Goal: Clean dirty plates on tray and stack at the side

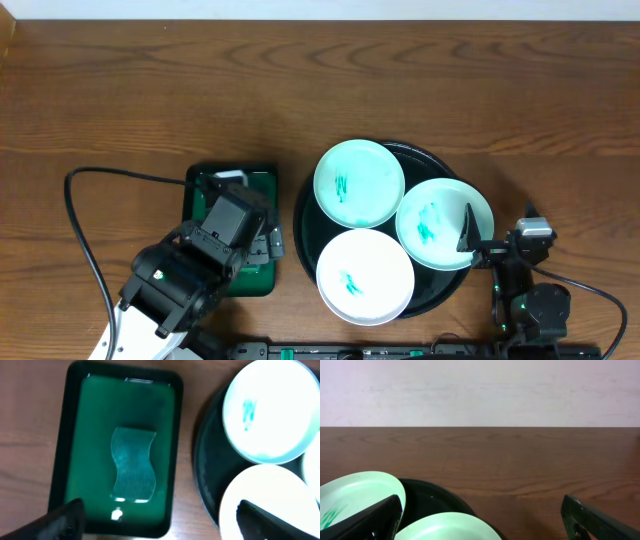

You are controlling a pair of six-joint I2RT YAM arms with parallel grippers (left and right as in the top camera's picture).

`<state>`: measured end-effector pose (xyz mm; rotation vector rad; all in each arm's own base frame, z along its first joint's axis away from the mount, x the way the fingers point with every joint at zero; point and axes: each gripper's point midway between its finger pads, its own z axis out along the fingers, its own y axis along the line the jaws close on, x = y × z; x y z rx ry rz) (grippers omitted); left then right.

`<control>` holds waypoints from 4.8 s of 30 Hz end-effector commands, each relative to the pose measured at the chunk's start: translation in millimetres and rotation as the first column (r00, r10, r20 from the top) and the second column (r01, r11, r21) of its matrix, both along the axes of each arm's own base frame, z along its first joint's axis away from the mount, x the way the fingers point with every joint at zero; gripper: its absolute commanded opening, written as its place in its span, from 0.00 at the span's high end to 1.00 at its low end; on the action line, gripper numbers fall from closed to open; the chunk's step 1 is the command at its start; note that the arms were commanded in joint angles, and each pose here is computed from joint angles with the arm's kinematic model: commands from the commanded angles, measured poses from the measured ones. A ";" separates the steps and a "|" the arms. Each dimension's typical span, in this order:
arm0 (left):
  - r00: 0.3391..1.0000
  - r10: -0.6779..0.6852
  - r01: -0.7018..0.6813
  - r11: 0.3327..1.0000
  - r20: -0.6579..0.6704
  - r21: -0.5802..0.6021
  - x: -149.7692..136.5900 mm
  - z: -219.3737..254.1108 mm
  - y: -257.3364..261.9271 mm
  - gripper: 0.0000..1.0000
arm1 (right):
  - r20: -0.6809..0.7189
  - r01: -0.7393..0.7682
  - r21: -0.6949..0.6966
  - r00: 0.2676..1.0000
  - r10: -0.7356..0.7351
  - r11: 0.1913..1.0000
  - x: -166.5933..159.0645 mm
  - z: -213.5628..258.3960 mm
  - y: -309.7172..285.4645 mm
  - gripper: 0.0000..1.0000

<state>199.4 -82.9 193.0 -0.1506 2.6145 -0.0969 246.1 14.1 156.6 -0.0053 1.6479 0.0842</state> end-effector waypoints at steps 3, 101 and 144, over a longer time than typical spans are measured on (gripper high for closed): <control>0.999 -0.014 0.015 1.000 -0.051 0.023 -6.3 -6.8 1.5 0.69 | -0.004 0.006 -0.008 1.000 -0.006 1.000 0.0 -1.6 -1.7 0.01; 0.923 -0.008 0.015 1.000 -0.384 0.016 13.1 -170.3 39.4 0.41 | -0.004 0.006 -0.008 1.000 -0.006 1.000 0.0 -1.6 -1.7 0.01; 0.927 0.006 0.005 1.000 -0.375 0.028 21.8 -177.4 40.4 0.53 | -0.004 0.006 -0.008 1.000 -0.006 1.000 0.0 -1.6 -1.7 0.01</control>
